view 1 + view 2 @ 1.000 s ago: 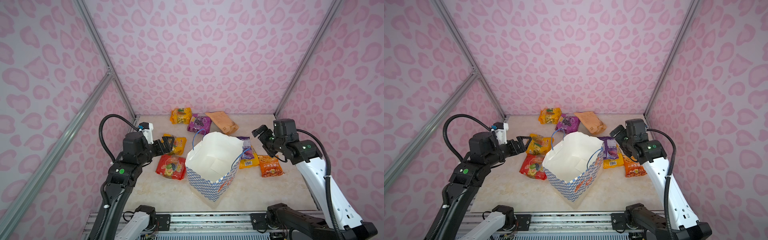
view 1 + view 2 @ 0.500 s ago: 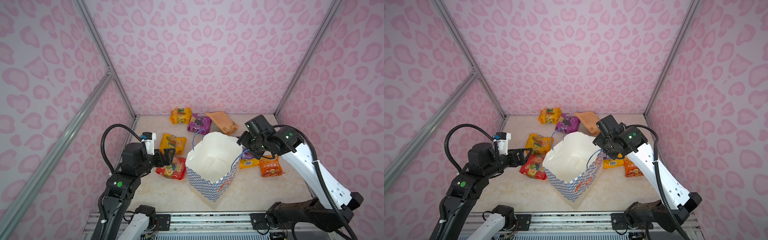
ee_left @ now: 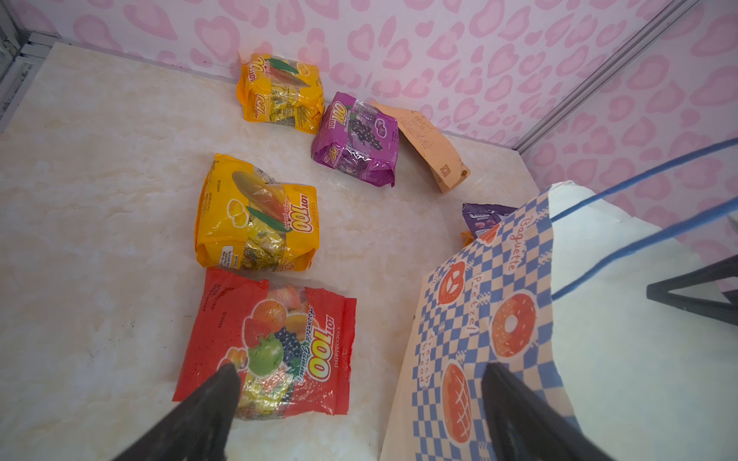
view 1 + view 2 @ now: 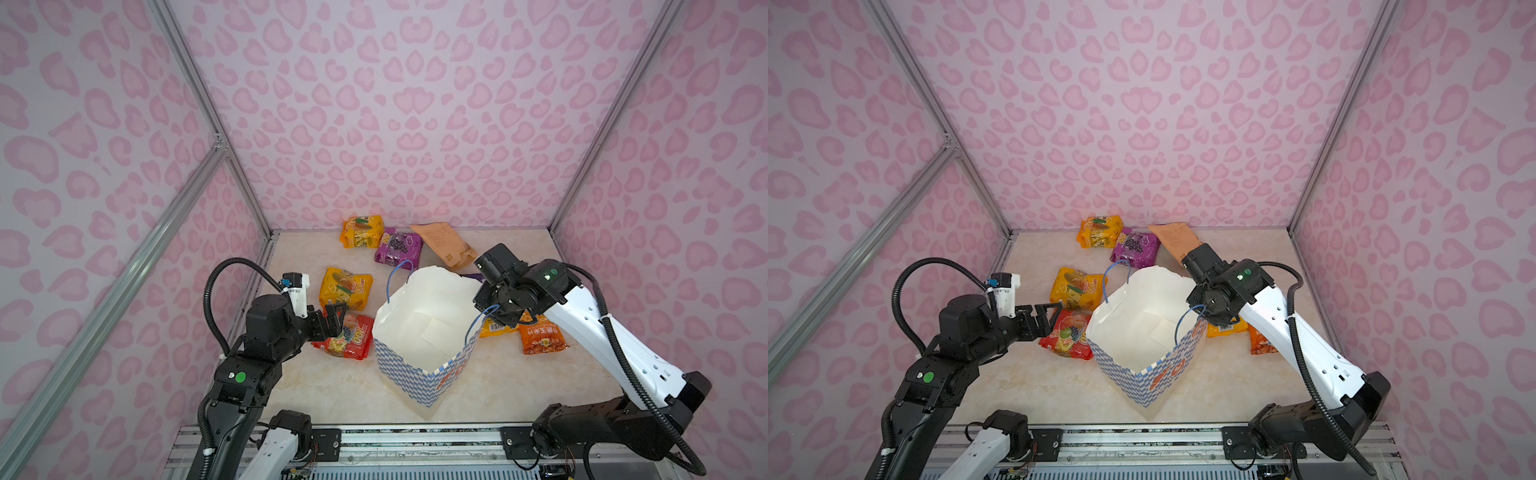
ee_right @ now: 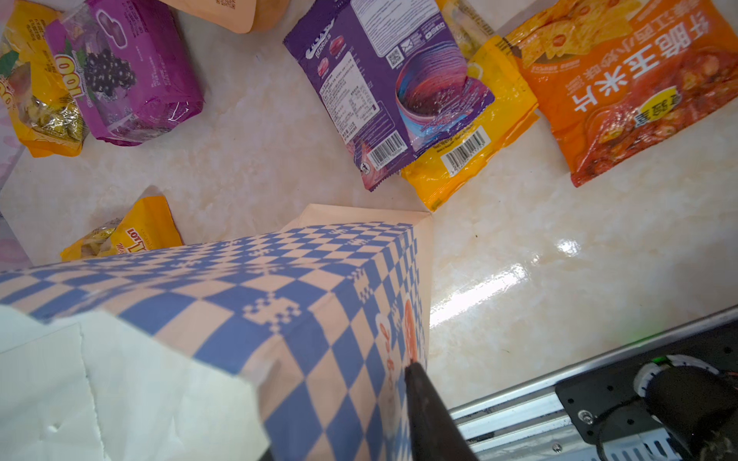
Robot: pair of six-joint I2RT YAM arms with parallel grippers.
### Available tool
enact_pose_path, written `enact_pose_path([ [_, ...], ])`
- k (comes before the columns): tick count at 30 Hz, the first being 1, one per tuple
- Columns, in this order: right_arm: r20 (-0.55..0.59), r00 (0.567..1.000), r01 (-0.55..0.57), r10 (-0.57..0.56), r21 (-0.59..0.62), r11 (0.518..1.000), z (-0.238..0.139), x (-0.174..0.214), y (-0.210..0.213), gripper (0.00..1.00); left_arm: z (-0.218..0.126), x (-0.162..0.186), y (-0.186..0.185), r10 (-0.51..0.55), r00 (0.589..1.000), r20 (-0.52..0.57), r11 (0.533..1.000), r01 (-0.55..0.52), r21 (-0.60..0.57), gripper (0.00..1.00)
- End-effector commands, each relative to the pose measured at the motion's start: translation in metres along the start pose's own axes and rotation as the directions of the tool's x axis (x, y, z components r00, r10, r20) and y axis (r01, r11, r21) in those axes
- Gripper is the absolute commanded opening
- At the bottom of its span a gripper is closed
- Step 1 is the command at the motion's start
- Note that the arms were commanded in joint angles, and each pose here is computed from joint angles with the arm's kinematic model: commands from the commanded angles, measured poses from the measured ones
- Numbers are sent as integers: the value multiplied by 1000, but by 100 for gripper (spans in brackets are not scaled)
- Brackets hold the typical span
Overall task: Place the snacks into the paper bag
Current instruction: 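Grasp the checkered paper bag rim with the right gripper while left hovers, then lift the paper bag with the right gripper toward the far corner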
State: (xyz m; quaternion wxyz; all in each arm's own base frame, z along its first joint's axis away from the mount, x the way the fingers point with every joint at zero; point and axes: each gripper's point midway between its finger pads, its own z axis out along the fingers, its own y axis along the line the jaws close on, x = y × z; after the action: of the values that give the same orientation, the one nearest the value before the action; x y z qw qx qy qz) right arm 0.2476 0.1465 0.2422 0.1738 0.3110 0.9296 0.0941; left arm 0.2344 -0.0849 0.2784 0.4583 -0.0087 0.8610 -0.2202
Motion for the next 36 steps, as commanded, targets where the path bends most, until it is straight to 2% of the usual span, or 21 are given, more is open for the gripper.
enact_pose_path([
  [1, 20, 1000, 6, -6, -1, 1000, 0, -4, 2, 29, 0, -4, 2, 10, 1000, 30, 1000, -10, -12, 97],
  [13, 48, 999, 25, -22, -66, 998, -14, -13, 21, 0, 5, 6, 14, 9, 999, 41, 999, -7, -51, 97],
  [21, 115, 993, 16, 6, -194, 981, -44, -41, 60, 0, 14, 16, 25, -3, 1000, 27, 997, 5, -83, 97],
  [24, 112, 991, -33, 69, -292, 956, -57, -62, 81, 0, 18, 20, 30, -5, 1000, 24, 994, 7, -105, 97],
  [28, 145, 977, -77, 159, -454, 888, -88, -101, 110, 0, 21, 27, 37, -9, 1000, 17, 992, 11, -126, 97],
  [33, 126, 966, -124, 225, -537, 834, -112, -140, 129, 0, 21, 30, 42, -8, 1000, 21, 989, 11, -145, 97],
  [36, 158, 935, -171, 317, -582, 795, -127, -179, 121, 0, 23, 30, 43, -7, 1000, 19, 989, 10, -149, 97],
])
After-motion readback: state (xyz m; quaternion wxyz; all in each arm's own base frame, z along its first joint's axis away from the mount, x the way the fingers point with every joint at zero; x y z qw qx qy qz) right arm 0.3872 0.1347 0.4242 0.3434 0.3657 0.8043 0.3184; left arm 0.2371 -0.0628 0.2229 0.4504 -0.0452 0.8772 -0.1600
